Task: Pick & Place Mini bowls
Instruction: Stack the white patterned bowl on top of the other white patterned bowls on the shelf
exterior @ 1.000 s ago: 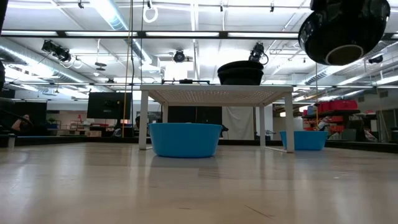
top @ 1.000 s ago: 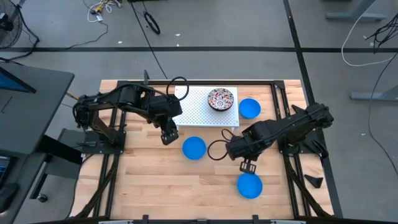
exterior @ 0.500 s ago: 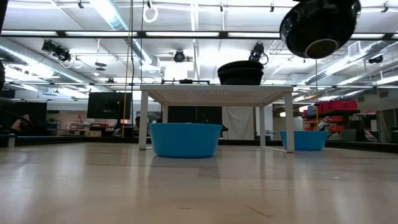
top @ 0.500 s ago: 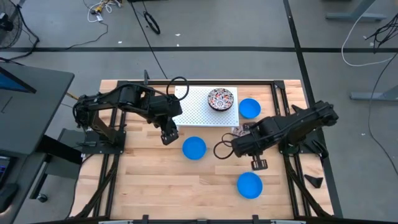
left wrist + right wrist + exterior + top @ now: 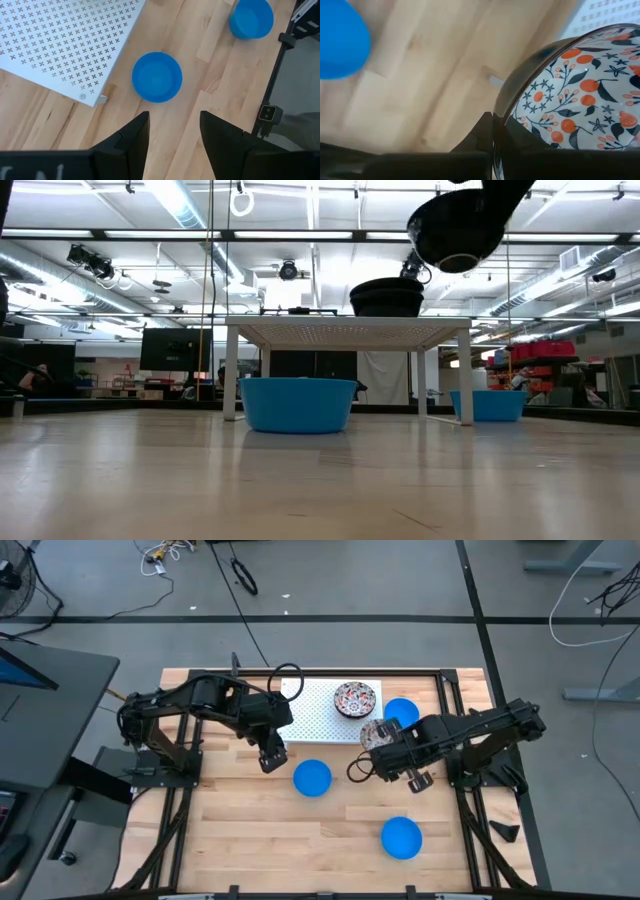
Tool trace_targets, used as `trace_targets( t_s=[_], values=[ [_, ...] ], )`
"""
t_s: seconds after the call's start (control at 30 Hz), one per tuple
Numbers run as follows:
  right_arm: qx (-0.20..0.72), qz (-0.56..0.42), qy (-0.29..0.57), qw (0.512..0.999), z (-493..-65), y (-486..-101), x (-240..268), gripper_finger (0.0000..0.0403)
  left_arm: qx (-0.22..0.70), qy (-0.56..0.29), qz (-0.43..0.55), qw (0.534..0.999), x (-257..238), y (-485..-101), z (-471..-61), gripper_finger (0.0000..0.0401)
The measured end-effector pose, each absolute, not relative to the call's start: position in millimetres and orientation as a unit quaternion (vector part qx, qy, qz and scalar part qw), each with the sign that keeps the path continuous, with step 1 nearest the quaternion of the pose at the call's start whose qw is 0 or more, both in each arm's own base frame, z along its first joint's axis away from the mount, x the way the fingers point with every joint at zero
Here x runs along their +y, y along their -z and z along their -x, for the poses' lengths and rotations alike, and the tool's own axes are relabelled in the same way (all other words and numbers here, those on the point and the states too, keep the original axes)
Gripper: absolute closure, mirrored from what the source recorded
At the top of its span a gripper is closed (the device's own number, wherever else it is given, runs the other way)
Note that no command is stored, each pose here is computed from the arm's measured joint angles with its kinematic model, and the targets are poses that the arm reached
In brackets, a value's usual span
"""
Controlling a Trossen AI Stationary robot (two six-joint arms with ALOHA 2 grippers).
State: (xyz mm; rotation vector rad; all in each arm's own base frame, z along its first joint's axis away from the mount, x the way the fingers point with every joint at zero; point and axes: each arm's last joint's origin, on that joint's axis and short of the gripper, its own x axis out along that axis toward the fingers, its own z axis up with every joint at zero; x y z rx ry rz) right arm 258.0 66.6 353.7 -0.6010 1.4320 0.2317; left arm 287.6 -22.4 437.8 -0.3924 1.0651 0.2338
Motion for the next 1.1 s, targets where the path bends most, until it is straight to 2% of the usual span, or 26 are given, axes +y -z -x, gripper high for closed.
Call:
trace_targets(
  t_s=[0.37, 0.6, 0.83, 1.1],
  values=[
    [0.641, 0.38, -0.099, 0.659, -263, -355, 44, 0.0395, 0.503, -0.112, 0.188, 0.836, -22, -438, -288, 0.0222],
    [0.642, 0.403, -0.107, 0.644, -264, -355, 37, 0.0395, 0.503, -0.112, 0.188, 0.836, -22, -438, -288, 0.0222],
    [0.631, 0.422, -0.083, 0.646, -270, -361, 23, 0.0395, 0.503, -0.112, 0.188, 0.836, -22, -438, -288, 0.0222],
    [0.573, 0.431, -0.05, 0.695, -275, -395, 7, 0.0394, 0.503, -0.112, 0.187, 0.836, -22, -438, -288, 0.0222]
  ],
)
